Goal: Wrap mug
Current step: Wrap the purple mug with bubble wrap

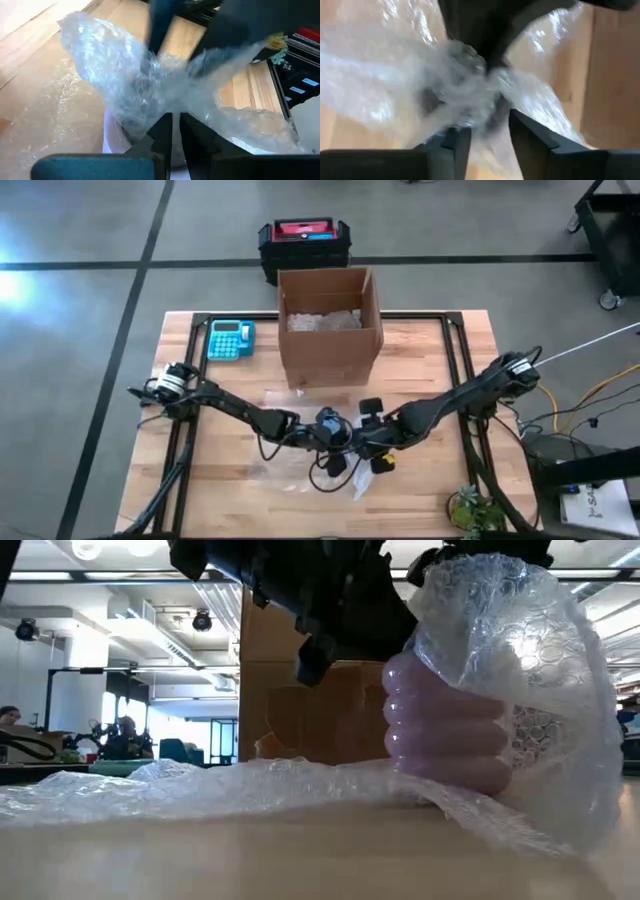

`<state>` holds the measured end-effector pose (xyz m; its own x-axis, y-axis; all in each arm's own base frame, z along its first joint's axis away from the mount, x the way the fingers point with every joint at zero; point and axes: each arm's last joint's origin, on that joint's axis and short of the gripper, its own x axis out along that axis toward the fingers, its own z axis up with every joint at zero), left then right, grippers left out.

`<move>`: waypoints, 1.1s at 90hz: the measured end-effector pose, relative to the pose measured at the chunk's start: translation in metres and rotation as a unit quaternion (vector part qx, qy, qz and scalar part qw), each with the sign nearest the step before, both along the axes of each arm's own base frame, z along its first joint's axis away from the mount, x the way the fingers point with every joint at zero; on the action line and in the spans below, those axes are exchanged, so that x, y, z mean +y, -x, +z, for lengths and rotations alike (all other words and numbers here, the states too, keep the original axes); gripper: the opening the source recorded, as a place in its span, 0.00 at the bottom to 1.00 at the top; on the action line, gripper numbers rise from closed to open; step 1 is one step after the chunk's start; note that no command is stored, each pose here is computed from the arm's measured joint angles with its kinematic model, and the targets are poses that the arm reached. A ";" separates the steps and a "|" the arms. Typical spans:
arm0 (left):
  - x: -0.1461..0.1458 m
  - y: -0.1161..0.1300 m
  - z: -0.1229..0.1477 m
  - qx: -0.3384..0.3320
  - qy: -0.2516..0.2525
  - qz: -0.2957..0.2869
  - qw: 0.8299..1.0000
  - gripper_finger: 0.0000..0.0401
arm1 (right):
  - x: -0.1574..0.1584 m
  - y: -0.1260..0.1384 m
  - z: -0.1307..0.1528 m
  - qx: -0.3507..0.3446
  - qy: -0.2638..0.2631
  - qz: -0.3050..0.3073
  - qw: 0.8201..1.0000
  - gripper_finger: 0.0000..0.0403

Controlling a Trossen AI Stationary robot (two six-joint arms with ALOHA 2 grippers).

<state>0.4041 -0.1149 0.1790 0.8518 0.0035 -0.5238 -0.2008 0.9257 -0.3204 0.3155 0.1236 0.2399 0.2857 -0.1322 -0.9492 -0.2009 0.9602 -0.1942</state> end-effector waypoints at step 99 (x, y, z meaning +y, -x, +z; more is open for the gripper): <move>0.000 -0.001 0.002 -0.015 0.007 0.001 1.000 0.06 | -0.044 0.020 -0.026 -0.106 0.011 -0.055 0.993 0.23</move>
